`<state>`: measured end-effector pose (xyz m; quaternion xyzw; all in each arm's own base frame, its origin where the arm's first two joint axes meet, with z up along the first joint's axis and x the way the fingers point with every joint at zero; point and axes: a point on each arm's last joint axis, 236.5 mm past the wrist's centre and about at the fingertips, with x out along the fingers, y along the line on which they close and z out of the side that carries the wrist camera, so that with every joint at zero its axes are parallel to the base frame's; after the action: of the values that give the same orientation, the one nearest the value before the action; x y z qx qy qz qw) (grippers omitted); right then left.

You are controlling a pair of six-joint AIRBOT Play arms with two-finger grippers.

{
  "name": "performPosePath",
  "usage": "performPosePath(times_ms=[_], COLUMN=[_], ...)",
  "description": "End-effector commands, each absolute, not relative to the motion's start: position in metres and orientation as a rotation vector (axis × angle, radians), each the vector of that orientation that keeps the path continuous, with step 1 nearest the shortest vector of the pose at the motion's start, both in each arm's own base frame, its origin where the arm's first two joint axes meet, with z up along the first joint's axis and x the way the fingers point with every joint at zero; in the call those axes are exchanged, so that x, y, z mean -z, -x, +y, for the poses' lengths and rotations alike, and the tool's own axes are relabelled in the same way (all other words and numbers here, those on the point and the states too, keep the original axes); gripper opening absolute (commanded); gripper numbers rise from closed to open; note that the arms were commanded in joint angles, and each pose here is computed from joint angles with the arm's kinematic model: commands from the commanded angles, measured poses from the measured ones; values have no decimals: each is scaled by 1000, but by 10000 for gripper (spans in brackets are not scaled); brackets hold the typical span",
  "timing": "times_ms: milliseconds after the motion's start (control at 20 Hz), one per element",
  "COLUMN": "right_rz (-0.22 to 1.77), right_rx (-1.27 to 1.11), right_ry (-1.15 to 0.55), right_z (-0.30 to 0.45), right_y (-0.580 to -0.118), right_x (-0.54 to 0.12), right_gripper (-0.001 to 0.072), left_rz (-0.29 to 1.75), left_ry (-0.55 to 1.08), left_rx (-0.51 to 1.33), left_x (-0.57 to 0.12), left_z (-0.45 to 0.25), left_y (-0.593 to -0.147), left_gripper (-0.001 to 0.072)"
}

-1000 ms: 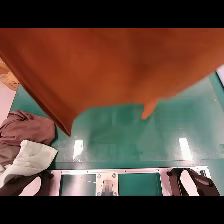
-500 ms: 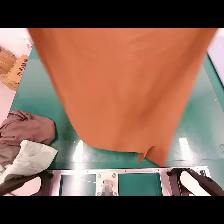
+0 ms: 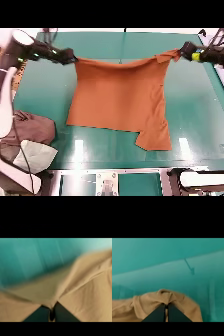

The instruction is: Fold the shirts.

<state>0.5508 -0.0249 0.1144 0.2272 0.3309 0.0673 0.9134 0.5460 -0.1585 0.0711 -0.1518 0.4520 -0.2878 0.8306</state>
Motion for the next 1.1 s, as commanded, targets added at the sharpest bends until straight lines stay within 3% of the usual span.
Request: performPosePath(times_ms=[0, 50, 400, 750, 1050], right_rz=[849, 882, 1189, 1407, 1402], right_rx=[-142, -138, -103, 9, -1], right_ry=[-460, -463, -671, -923, -1031], right_z=[-31, -41, -94, -64, -31], right_y=[-537, -528, -408, -278, -259], right_x=[-61, -60, -20, 69, 106], right_gripper=[184, 293, 293, 291, 290], left_rz=[1058, 1092, 1514, 1709, 1745], left_ry=[380, 394, 524, 521, 591], left_rx=[593, 594, 531, 416, 374], left_x=[-31, -35, -38, 28, 93], left_z=[-165, -154, -57, -53, -68], left_y=[-546, -540, -450, -350, -297], left_gripper=[720, 697, 696, 696, 696])
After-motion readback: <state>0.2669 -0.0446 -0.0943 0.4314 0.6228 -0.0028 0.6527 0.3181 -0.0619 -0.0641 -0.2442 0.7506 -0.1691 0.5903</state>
